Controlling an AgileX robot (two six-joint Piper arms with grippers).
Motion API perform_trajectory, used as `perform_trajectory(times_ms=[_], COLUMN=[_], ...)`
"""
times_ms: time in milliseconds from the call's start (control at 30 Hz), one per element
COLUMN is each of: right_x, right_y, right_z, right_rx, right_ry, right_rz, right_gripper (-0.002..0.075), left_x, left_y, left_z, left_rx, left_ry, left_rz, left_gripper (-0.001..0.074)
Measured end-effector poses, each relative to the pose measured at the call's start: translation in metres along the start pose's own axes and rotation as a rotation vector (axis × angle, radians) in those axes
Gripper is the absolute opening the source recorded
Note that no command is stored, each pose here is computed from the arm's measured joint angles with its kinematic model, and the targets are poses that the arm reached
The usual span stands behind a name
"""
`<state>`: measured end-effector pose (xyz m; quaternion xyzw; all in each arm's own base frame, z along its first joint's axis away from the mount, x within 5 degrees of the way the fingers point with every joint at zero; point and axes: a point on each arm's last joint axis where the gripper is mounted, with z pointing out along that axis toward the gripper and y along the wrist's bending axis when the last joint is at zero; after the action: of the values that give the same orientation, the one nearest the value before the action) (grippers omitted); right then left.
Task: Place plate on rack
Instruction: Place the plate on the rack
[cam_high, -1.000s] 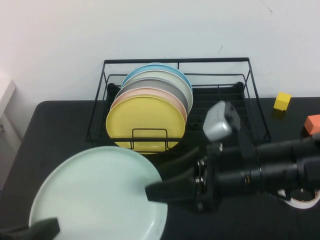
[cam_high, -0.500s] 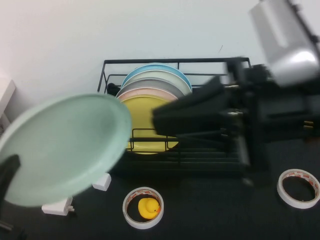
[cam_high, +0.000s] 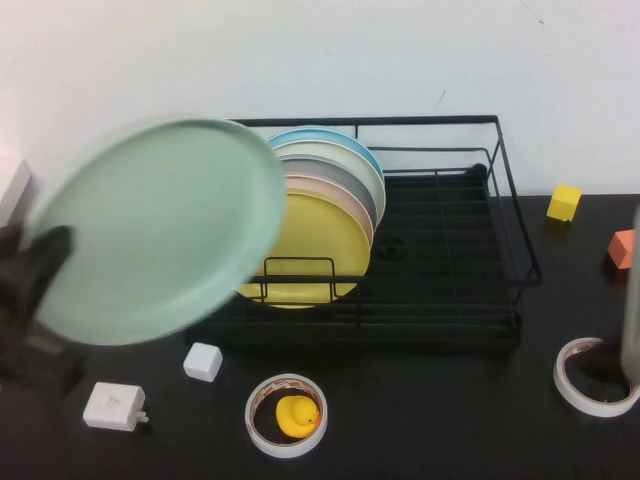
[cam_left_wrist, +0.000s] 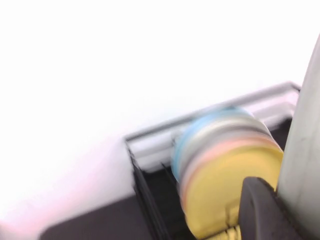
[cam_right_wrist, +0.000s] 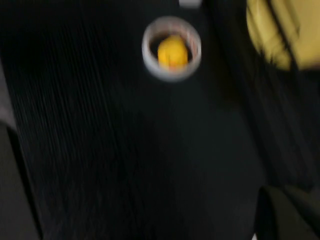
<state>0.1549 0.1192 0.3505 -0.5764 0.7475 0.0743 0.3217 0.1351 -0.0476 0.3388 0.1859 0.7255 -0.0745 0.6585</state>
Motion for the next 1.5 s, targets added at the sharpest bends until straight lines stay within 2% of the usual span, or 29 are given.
perform_trajectory(times_ms=[200, 333, 467, 600, 767, 967, 1133, 1333, 1500], right_x=[0.039, 0.067, 0.092, 0.103, 0.106, 0.122, 0.130, 0.132, 0.132], right_y=[0.023, 0.041, 0.053, 0.060, 0.064, 0.071, 0.070, 0.068, 0.067], right_z=[0.015, 0.028, 0.039, 0.040, 0.028, 0.025, 0.026, 0.026, 0.026], right_rx=[0.009, 0.039, 0.096, 0.139, 0.170, 0.117, 0.139, 0.163, 0.175], right_ry=[0.057, 0.047, 0.037, 0.003, -0.014, 0.144, 0.217, 0.231, 0.231], right_rz=[0.072, 0.081, 0.060, 0.049, 0.021, -0.015, 0.010, 0.034, 0.040], right_gripper=[-0.0001, -0.0001, -0.0001, -0.0001, -0.0001, -0.0001, -0.0002, -0.0002, -0.0002], left_x=[-0.025, -0.040, -0.048, -0.038, -0.017, -0.010, -0.001, 0.007, 0.005], left_y=[-0.004, 0.001, 0.006, 0.004, -0.012, -0.029, -0.036, -0.039, -0.038], left_z=[0.046, 0.082, 0.114, 0.142, 0.169, 0.191, 0.200, 0.205, 0.205], left_rx=[0.160, 0.165, 0.155, 0.205, 0.290, 0.258, 0.271, 0.300, 0.283], left_ry=[0.206, 0.212, 0.182, 0.217, 0.240, 0.172, 0.172, 0.201, 0.191], left_rz=[0.109, 0.160, 0.345, 0.536, 0.723, 0.877, 0.926, 0.915, 0.916], left_gripper=[0.0073, 0.0073, 0.0073, 0.0073, 0.0073, 0.0073, 0.0073, 0.0073, 0.0073])
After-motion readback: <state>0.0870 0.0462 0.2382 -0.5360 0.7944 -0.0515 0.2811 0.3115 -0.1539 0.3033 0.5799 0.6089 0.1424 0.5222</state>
